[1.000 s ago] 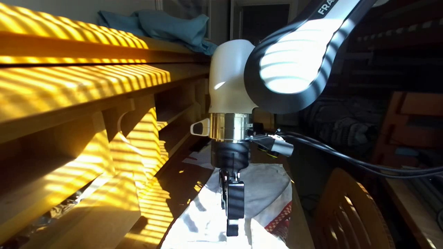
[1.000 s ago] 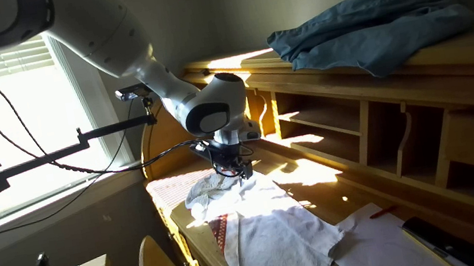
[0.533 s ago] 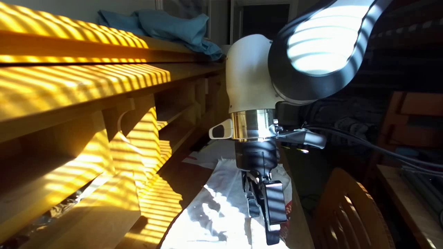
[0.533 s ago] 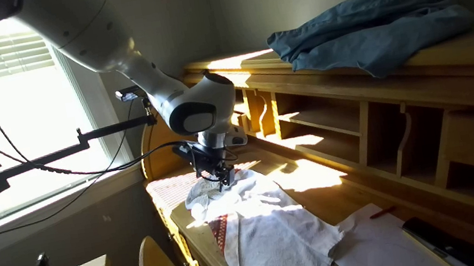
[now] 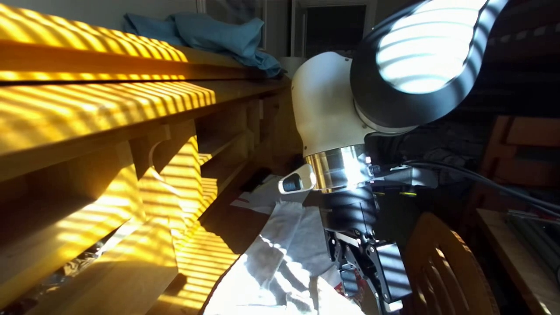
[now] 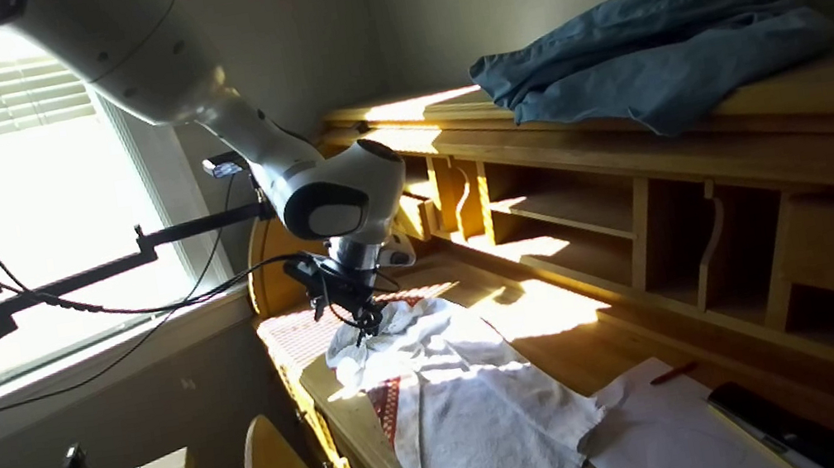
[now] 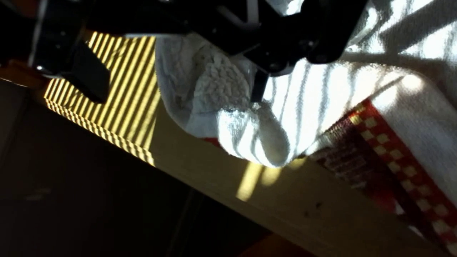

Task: Unfold the white and red towel and lay it out.

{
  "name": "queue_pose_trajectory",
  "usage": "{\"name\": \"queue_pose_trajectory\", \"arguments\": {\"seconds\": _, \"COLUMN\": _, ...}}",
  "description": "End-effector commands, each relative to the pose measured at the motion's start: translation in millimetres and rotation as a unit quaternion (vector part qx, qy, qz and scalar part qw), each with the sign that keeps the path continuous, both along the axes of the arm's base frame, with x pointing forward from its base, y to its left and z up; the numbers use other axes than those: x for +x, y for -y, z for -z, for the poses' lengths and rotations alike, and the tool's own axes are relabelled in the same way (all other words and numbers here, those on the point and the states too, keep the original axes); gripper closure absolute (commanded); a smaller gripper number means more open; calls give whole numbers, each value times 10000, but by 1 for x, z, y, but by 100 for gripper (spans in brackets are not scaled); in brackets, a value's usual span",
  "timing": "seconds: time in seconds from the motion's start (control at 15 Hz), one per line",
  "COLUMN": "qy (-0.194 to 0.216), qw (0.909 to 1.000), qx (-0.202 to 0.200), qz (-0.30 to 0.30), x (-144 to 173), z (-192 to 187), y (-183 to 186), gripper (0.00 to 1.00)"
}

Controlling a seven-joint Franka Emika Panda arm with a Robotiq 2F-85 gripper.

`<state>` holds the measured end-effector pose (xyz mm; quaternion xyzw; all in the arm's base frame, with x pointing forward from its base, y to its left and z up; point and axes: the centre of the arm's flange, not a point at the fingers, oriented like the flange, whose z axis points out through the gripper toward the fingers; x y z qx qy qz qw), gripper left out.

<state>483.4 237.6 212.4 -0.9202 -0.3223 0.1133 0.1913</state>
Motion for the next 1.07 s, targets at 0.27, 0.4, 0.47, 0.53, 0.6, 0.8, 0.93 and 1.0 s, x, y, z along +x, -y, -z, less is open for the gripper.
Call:
{"name": "queue_pose_trajectory", "arguments": {"seconds": 0.27, "qy": 224, "qw": 9971, "qx": -47, "qz": -730, "x": -24, "z": 20, "y": -10, "gripper": 0}}
{"name": "queue_pose_trajectory", "arguments": {"seconds": 0.4, "qy": 328, "qw": 9955, "qx": -139, "qz": -879, "x": -26, "z": 25, "y": -15, "gripper": 0}}
{"name": "queue_pose_trajectory", "arguments": {"seconds": 0.47, "qy": 375, "qw": 9948, "qx": -172, "qz": -936, "x": -27, "z": 27, "y": -16, "gripper": 0}}
{"name": "queue_pose_trajectory", "arguments": {"seconds": 0.53, "qy": 422, "qw": 9940, "qx": -217, "qz": -984, "x": -28, "z": 28, "y": -18, "gripper": 0}}
{"name": "queue_pose_trajectory", "arguments": {"seconds": 0.6, "qy": 425, "qw": 9938, "qx": -223, "qz": -1004, "x": -28, "z": 30, "y": -19, "gripper": 0}}
{"name": "queue_pose_trajectory", "arguments": {"seconds": 0.8, "qy": 548, "qw": 9929, "qx": -207, "qz": -1033, "x": -26, "z": 33, "y": -21, "gripper": 0}}
{"name": "queue_pose_trajectory", "arguments": {"seconds": 0.93, "qy": 694, "qw": 9923, "qx": -210, "qz": -1003, "x": -20, "z": 34, "y": -21, "gripper": 0}}
{"name": "queue_pose_trajectory", "arguments": {"seconds": 1.0, "qy": 735, "qw": 9921, "qx": -203, "qz": -996, "x": -18, "z": 35, "y": -22, "gripper": 0}}
